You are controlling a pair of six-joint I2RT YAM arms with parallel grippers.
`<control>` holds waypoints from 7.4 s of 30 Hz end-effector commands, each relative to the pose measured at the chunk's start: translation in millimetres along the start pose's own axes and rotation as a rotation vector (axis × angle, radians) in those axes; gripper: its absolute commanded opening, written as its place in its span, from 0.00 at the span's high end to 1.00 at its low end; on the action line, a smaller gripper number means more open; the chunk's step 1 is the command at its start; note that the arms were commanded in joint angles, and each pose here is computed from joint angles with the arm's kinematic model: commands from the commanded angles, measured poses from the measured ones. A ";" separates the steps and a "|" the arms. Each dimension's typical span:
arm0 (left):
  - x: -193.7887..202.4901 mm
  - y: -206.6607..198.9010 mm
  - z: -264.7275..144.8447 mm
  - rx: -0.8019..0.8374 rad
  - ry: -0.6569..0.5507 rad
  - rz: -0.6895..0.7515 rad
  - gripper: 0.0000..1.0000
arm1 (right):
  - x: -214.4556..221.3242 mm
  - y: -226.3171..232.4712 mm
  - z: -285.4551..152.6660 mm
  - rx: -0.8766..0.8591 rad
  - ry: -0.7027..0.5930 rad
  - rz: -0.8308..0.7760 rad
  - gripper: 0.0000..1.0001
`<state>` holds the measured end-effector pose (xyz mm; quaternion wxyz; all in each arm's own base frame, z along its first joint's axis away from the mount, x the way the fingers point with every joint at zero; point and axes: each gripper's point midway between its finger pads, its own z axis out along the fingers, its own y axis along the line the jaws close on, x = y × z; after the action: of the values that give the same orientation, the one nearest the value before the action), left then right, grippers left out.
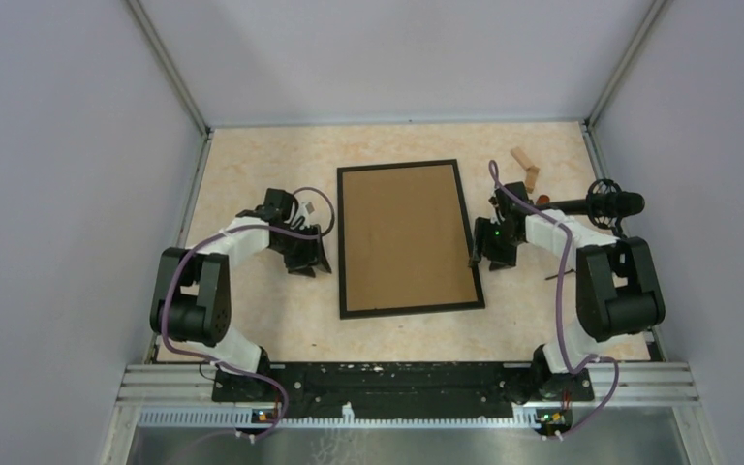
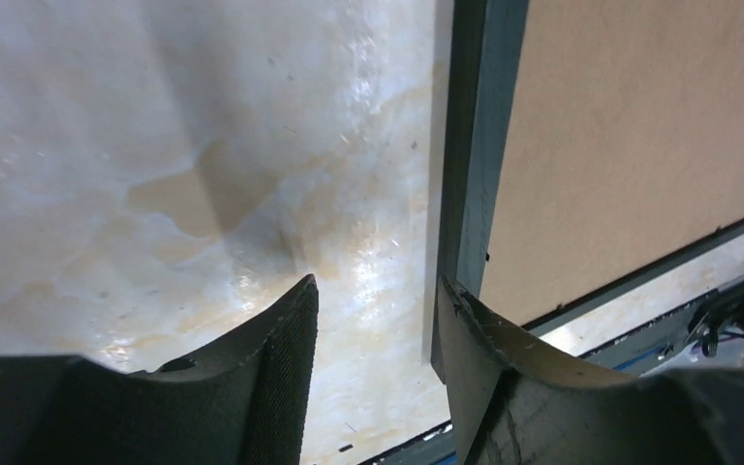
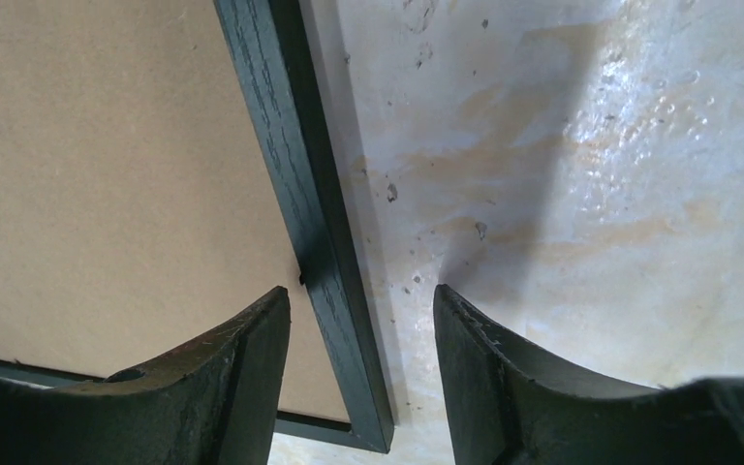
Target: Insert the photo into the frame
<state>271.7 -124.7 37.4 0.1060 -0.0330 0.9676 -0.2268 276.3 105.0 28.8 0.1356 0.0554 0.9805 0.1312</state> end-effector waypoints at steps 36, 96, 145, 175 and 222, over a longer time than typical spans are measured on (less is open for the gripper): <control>-1.9 9.1 49.5 -0.279 -0.041 0.019 0.76 | -25.9 -0.6 -3.4 0.018 -0.020 -0.077 0.64; -3.4 12.7 51.0 -0.285 -0.012 0.105 1.00 | -152.9 41.4 13.2 -0.066 -0.061 -0.108 0.63; -6.1 10.4 53.5 -0.276 -0.004 0.120 1.00 | -99.9 5.5 77.2 0.066 0.087 -0.078 0.68; -1.8 15.1 53.3 -0.291 0.008 0.126 1.00 | -235.1 48.3 42.9 -0.111 -0.108 -0.099 0.59; 0.0 15.8 57.8 -0.287 0.024 0.129 1.00 | -218.5 19.4 133.1 0.132 0.024 -0.243 0.65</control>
<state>286.4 -172.1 22.6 0.1108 0.0063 0.9778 -0.1776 533.1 143.1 32.7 0.1697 -0.0223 0.9716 0.1632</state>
